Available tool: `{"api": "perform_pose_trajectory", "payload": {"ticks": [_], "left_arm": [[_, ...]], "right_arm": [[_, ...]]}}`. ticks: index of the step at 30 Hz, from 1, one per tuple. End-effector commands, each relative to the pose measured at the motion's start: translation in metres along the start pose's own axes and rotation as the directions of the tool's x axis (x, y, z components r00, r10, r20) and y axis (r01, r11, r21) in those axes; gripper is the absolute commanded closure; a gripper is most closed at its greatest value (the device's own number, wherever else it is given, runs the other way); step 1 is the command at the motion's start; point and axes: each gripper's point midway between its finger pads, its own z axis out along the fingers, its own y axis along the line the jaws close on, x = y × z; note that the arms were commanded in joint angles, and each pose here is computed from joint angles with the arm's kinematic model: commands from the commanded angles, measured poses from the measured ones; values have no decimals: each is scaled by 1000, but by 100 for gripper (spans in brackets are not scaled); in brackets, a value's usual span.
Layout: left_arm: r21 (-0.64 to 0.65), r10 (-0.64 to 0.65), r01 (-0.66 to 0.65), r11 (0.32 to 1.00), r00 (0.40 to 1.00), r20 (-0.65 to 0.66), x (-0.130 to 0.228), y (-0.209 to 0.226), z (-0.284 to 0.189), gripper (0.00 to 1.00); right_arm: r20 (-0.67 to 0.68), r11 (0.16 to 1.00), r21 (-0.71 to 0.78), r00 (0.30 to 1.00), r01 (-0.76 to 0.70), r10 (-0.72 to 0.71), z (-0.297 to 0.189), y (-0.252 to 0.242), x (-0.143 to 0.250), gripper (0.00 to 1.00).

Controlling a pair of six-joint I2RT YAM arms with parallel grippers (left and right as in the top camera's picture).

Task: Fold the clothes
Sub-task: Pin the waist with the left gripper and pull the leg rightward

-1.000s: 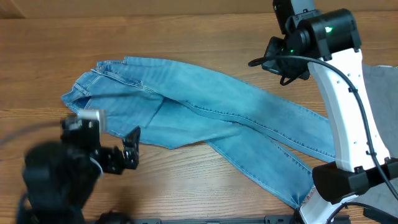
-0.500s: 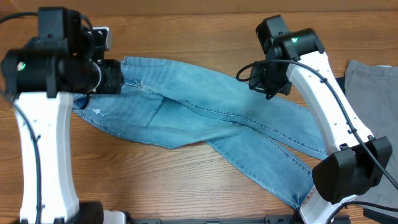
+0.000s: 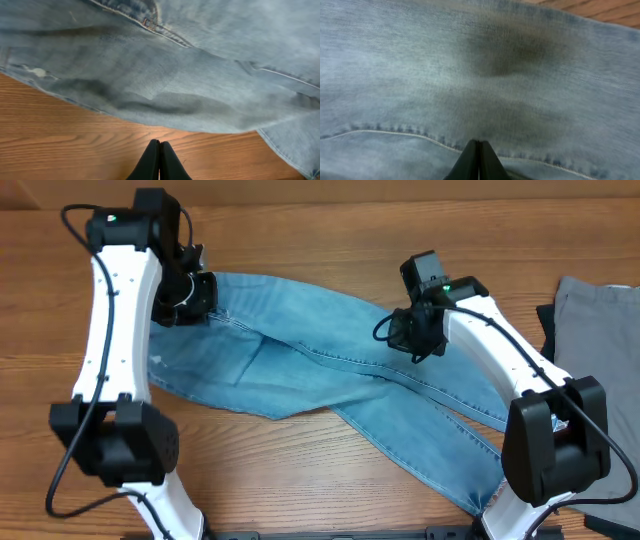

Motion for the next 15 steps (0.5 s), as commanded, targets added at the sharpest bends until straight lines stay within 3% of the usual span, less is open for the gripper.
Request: {"api": "perform_pose_trajectory", "payload": {"ticks": [1, 9, 15], "left_arm": [[-12, -36, 35, 999, 998, -49, -5, 3, 19, 96], [-45, -52, 50, 998, 998, -46, -13, 9, 30, 96], [-43, -63, 61, 997, 997, -35, -16, 9, 30, 96]], "right_arm": [[14, 999, -11, 999, -34, 34, 5, -1, 0, 96], [32, 999, -22, 999, -33, 34, 16, 3, -8, 96], [-19, 999, 12, 999, -36, 37, 51, -2, -4, 96]]}}
